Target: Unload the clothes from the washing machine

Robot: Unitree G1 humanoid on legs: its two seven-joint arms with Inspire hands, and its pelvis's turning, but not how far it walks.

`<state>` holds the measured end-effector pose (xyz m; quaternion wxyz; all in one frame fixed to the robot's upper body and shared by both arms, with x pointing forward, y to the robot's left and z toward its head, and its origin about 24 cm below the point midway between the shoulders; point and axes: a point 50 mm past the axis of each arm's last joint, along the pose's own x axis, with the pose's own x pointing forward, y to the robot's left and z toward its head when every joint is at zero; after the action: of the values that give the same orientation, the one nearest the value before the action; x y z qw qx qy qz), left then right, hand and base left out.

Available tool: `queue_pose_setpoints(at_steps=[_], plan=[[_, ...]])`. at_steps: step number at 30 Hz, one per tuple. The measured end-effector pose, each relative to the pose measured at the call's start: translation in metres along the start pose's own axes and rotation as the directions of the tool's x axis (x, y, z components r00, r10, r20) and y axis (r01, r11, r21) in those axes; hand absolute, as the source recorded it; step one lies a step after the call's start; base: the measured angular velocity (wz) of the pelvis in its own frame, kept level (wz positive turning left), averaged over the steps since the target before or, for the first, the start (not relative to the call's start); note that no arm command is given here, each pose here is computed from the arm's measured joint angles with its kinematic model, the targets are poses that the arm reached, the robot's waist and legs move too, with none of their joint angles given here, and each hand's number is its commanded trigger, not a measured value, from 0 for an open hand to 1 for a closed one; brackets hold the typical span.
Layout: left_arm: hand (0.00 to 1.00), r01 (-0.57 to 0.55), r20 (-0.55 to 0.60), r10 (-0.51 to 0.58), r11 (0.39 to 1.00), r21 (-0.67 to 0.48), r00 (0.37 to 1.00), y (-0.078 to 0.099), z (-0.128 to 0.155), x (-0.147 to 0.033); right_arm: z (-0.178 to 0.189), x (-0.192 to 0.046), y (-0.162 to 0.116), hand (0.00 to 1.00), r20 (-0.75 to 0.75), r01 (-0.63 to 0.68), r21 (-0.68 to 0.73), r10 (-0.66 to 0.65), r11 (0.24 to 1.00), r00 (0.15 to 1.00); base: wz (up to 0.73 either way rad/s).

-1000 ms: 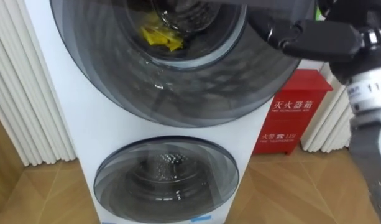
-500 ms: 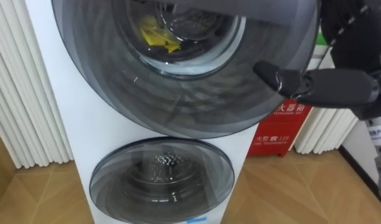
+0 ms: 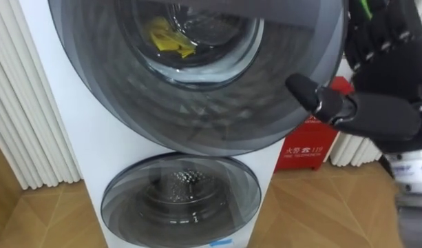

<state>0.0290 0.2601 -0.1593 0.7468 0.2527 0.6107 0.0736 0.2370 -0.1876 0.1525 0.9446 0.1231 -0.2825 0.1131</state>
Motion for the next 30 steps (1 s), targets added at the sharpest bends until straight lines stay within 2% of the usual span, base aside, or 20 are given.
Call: queue_pose_setpoints(at_steps=[5, 15, 18, 19, 23, 30], plan=[[0.0, -0.005, 0.009, 0.005, 1.0, 0.028, 1.0, -0.004, 0.002, -0.001, -0.039, -0.025, 0.008, 0.0, -0.195, 0.027, 0.12, -0.003, 0.992, 0.981, -0.06], [0.0, 0.001, 0.033, -0.003, 0.998, 0.067, 0.999, -0.004, 0.009, 0.0, -0.057, -0.029, 0.031, 0.0, -0.264, -0.01, 0.239, 0.075, 0.971, 0.962, -0.05], [0.0, -0.003, 0.069, -0.003, 0.997, 0.082, 0.998, -0.003, 0.022, 0.002, -0.064, -0.025, 0.049, 0.0, -0.291, -0.075, 0.3, 0.166, 0.951, 0.942, 0.0], [0.0, 0.0, 0.071, -0.006, 0.996, 0.088, 0.997, -0.004, 0.023, 0.002, -0.064, -0.026, 0.056, 0.0, -0.274, -0.14, 0.322, 0.234, 0.936, 0.933, -0.09], [0.0, -0.004, 0.087, -0.004, 0.996, 0.093, 0.996, -0.003, 0.03, 0.003, -0.066, -0.026, 0.077, 0.0, -0.279, -0.272, 0.309, 0.36, 0.911, 0.89, -0.12], [0.0, -0.005, 0.09, -0.004, 0.996, 0.092, 0.996, -0.004, 0.029, 0.002, -0.069, -0.025, 0.092, 0.0, -0.274, -0.282, 0.398, 0.406, 0.873, 0.872, 0.14]])
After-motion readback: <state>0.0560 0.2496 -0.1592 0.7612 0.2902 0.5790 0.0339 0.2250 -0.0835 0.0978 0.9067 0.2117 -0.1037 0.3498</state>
